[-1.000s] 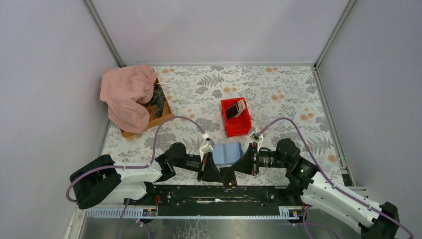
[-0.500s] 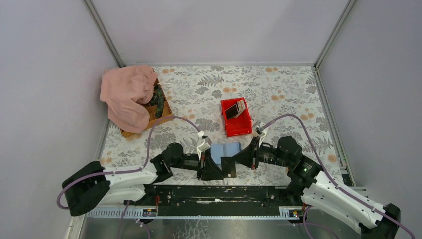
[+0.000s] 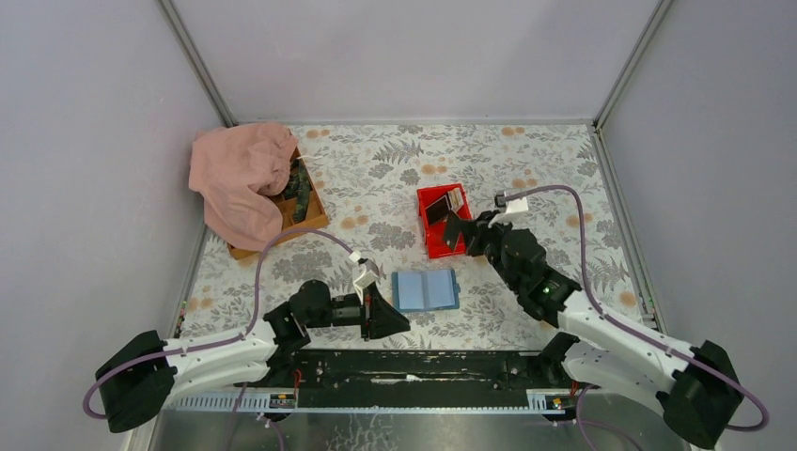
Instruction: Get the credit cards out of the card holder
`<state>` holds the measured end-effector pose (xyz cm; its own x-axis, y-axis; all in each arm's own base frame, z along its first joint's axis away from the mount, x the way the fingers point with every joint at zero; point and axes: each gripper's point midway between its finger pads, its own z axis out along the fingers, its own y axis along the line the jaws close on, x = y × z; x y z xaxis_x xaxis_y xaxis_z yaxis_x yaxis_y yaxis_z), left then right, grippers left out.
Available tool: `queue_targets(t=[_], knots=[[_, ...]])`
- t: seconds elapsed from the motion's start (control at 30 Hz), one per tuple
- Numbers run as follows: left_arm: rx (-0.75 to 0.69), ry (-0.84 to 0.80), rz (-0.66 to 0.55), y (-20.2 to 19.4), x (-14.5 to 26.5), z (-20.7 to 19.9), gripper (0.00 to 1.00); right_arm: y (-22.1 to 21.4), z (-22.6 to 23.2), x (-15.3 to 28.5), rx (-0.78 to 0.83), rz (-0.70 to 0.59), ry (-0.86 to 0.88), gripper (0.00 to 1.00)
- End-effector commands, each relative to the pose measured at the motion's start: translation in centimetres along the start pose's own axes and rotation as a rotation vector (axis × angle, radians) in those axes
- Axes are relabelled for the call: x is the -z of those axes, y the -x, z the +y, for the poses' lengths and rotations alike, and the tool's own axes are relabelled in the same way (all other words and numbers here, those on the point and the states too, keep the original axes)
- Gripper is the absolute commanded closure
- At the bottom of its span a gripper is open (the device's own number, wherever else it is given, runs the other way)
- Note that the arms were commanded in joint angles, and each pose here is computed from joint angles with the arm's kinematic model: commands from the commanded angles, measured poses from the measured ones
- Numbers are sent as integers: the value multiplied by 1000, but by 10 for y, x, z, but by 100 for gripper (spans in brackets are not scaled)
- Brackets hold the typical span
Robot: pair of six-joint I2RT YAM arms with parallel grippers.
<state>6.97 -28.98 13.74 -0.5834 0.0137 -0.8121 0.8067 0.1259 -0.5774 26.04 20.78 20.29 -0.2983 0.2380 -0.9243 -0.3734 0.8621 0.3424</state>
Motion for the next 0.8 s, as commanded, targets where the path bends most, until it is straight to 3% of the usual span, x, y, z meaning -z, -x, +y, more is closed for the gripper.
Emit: queue_targets(t=[0.0,0.17,0.47,0.77], knots=[[-11,23,-14,1,-1,5,75,77,-11,-29,-60,-261,-76,100],[-5,21,-22,-1,-2,6,76,80,-37,-58,-90,-303,-142,100],[2,32,-8,-4,-2,9,77,69,-38,-106,-74,-289,-151,100],[5,40,0,-7,-1,11,78,42,-53,-126,-111,-309,-190,100]])
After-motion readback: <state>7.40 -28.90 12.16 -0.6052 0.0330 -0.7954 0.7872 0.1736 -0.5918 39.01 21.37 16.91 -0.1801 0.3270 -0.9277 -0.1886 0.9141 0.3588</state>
